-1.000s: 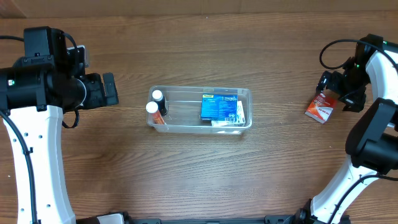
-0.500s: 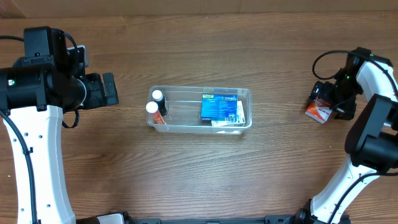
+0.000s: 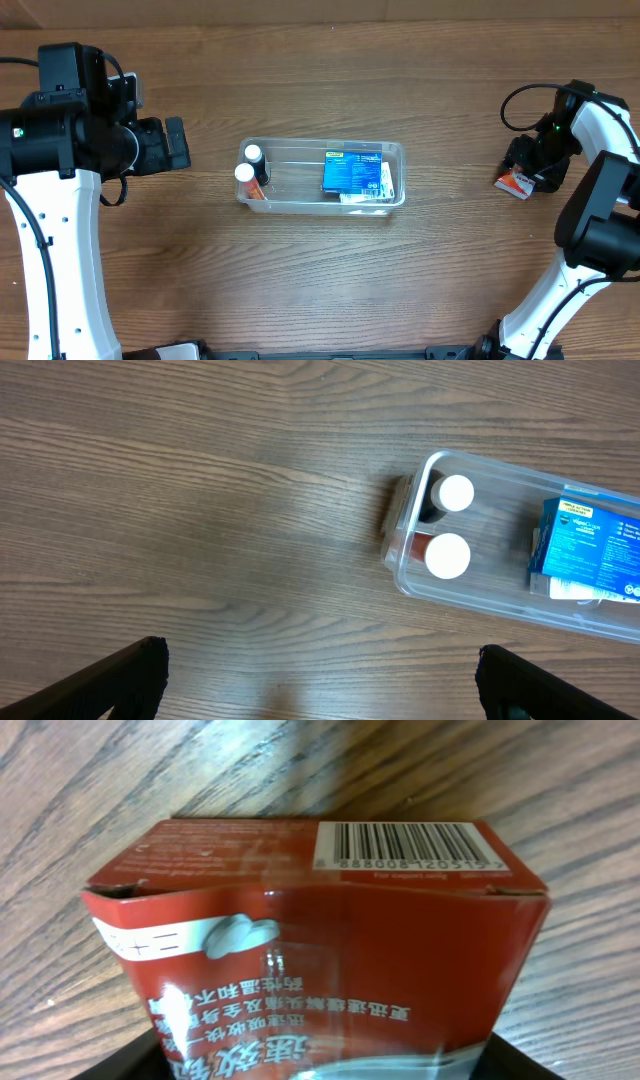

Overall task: Pack container
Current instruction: 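Grasp the red-and-white packet with the right gripper, then lower the red packet into the container's middle and release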

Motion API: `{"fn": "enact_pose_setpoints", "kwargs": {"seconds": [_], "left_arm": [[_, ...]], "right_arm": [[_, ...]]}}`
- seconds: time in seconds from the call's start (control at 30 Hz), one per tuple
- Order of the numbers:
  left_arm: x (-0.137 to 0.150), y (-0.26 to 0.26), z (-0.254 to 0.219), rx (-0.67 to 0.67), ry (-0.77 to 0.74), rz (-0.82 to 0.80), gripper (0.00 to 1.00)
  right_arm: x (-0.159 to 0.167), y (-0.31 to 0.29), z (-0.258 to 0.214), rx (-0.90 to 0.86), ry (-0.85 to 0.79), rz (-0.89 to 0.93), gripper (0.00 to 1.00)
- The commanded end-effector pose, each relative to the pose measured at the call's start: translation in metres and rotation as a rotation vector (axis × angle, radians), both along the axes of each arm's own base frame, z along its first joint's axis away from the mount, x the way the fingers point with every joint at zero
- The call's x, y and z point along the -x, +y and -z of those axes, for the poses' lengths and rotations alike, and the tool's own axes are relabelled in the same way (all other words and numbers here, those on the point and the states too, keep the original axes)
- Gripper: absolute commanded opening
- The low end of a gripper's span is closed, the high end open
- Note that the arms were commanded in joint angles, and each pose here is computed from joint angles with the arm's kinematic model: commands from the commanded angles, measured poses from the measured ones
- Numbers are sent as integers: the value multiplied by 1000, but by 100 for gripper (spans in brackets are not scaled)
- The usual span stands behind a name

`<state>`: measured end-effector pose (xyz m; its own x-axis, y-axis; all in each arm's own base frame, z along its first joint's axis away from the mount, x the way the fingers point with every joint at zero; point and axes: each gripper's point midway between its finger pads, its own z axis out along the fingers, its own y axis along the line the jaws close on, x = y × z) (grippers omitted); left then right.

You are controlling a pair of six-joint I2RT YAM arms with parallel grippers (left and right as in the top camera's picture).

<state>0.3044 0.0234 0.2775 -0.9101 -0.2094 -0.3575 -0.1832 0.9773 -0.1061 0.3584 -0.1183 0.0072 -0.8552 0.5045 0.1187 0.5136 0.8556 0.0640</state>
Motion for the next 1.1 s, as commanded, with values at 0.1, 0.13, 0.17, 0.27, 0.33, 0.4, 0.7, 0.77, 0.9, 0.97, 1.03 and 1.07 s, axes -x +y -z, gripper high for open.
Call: {"fn": "enact_pose_setpoints", "kwargs": {"seconds": [0.1,0.13,0.17,0.27,0.33,0.4,0.7,0.77,0.9,0.97,1.03,1.07], "left_arm": [[-2,3,-4,-8,-13,1,100],[-2,3,-4,-9,-13,1,100],[-2,3,-4,-8,-13,0,100],[-2,3,-4,-8,-13,1,100],[-2,3,-4,-8,-13,1,100],[-2,3,-4,-8,-13,1,100],[-2,3,-4,-8,-13,1,100],[-2,3,-4,-8,-13,1,100],[-2,3,-4,-8,-11,1,100],[-1,2,-3,-8,-9,1,100],[-1,2,-3,-8,-9,1,100],[-1,2,-3,-8,-10,1,100]], "right_arm": [[-4,6,-9,-23,-32,0,61],[-5,6,-14,-21,-46,0,61],[-8,5,-22,-14,-64,3,61],[-16,11,-58,-22,-151,-1,59],[-17,18,-87,-7,-211,-19,57],[-19,31,-115,-9,-278,-48,57],[26,193,-248,-41,-559,-459,56],[36,229,-259,-78,-575,-514,56],[52,304,-273,-130,-648,-627,55],[57,332,-274,-155,-666,-642,56],[58,352,-267,-179,-655,-635,56],[57,360,-261,-184,-642,-637,56]]}}
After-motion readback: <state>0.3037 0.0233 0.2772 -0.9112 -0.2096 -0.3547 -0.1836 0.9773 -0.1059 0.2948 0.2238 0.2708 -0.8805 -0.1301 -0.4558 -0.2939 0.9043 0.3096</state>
